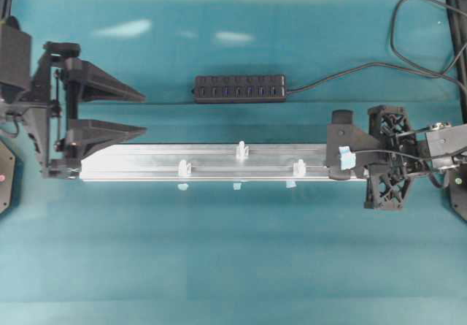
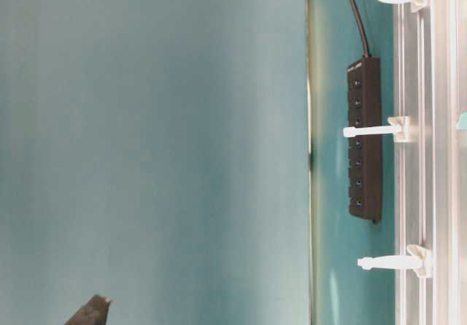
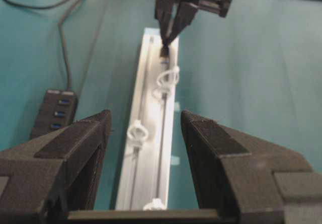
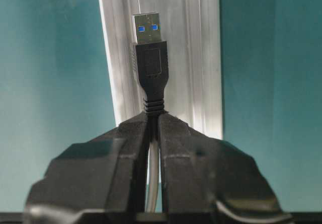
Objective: Pass the USB cable through three rings with both arms.
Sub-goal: 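Push the USB plug through the right ring with the right gripper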
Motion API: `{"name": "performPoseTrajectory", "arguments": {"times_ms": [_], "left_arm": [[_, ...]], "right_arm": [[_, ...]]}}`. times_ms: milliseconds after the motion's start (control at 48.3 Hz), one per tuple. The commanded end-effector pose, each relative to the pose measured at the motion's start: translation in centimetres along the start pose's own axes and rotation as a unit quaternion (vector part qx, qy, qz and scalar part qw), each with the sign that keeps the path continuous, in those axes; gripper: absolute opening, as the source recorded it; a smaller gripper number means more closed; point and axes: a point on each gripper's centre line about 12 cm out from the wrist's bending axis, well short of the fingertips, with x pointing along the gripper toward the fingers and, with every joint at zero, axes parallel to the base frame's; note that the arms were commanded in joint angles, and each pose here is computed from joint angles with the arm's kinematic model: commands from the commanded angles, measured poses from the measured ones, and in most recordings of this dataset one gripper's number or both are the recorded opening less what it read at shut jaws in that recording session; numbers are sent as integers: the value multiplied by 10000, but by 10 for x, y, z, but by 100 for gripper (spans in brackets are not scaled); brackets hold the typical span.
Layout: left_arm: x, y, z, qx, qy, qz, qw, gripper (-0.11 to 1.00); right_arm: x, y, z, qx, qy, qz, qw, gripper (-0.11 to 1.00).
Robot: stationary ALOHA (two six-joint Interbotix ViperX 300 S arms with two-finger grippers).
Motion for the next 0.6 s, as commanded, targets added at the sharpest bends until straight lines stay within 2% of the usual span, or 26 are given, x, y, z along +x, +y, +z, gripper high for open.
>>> {"name": "performPoseTrajectory", "arguments": {"times_ms": [0, 579], "left_arm": [[2, 1, 14, 17, -169, 17, 9999, 60], [12, 3, 14, 5, -79, 64, 9999, 60]], "right_arm": [[-2, 0, 7, 12, -129, 10, 9999, -9], [-2, 4, 26, -58, -390, 64, 9992, -9]]}}
